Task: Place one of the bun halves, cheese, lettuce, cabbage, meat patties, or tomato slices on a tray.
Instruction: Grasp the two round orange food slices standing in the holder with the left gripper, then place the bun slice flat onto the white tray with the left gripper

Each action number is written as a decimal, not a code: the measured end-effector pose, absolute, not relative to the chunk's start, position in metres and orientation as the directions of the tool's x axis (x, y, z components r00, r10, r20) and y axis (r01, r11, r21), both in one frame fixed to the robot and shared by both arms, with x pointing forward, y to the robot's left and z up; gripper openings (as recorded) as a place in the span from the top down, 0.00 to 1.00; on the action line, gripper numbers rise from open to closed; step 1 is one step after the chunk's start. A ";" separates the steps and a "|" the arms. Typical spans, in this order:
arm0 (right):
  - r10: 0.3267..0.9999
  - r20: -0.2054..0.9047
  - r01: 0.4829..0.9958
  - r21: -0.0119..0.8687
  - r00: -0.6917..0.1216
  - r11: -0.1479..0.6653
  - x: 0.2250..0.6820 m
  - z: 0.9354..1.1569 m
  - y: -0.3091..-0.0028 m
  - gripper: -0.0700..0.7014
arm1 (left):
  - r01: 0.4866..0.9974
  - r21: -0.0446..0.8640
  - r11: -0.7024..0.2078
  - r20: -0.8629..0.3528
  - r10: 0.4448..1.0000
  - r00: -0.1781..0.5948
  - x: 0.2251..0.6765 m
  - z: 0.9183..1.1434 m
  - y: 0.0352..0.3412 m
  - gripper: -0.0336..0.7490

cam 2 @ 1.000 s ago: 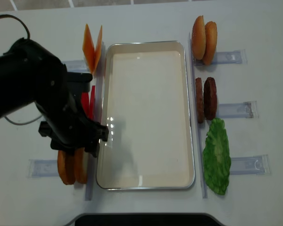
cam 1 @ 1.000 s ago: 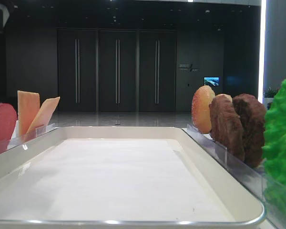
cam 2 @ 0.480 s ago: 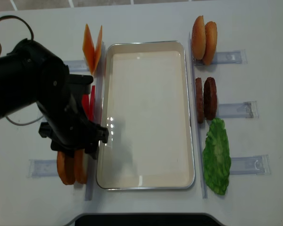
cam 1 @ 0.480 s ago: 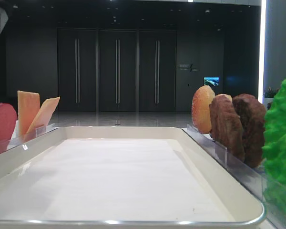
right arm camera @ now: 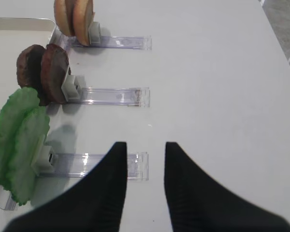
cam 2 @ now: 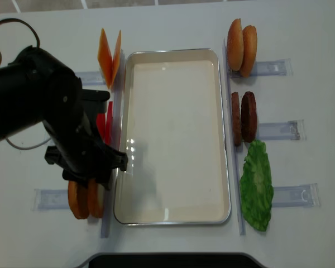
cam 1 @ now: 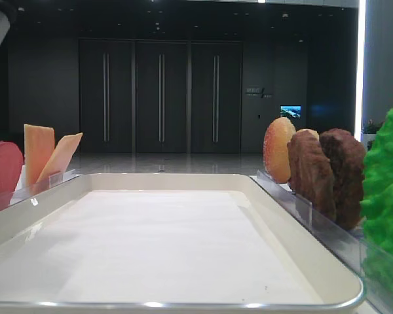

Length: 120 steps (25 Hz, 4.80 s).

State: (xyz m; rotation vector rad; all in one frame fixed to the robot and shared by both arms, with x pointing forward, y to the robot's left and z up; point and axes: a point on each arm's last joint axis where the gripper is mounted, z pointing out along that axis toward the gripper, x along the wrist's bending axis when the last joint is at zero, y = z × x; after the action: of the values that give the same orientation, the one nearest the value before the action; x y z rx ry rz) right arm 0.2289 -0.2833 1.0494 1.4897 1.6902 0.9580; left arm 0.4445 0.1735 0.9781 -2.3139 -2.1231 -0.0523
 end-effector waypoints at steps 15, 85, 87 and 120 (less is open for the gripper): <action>0.993 -0.020 0.493 0.867 -0.114 0.074 0.229 1.049 -0.283 0.66 | 0.996 -0.020 -0.085 0.057 0.995 0.086 0.447 0.992 0.173 0.80; 0.993 -0.020 0.493 0.867 -0.114 0.074 0.229 1.049 -0.283 0.66 | 0.975 0.196 0.102 -0.766 0.637 0.087 0.456 0.924 0.159 0.57; 0.993 -0.020 0.493 0.867 -0.114 0.074 0.229 1.049 -0.283 0.66 | 0.975 0.197 0.104 -0.764 0.640 0.087 0.456 0.923 0.159 0.40; 0.993 -0.020 0.493 0.867 -0.114 0.074 0.229 1.049 -0.283 0.66 | 0.998 0.033 0.045 -0.600 0.800 -0.016 0.486 0.954 0.159 0.25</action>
State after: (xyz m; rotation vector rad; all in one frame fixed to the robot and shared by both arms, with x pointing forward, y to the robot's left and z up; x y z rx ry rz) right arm 0.2289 -0.2833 1.0494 1.4897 1.6902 0.9580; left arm 0.4863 0.1591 0.9544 -2.4618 -2.5462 0.7742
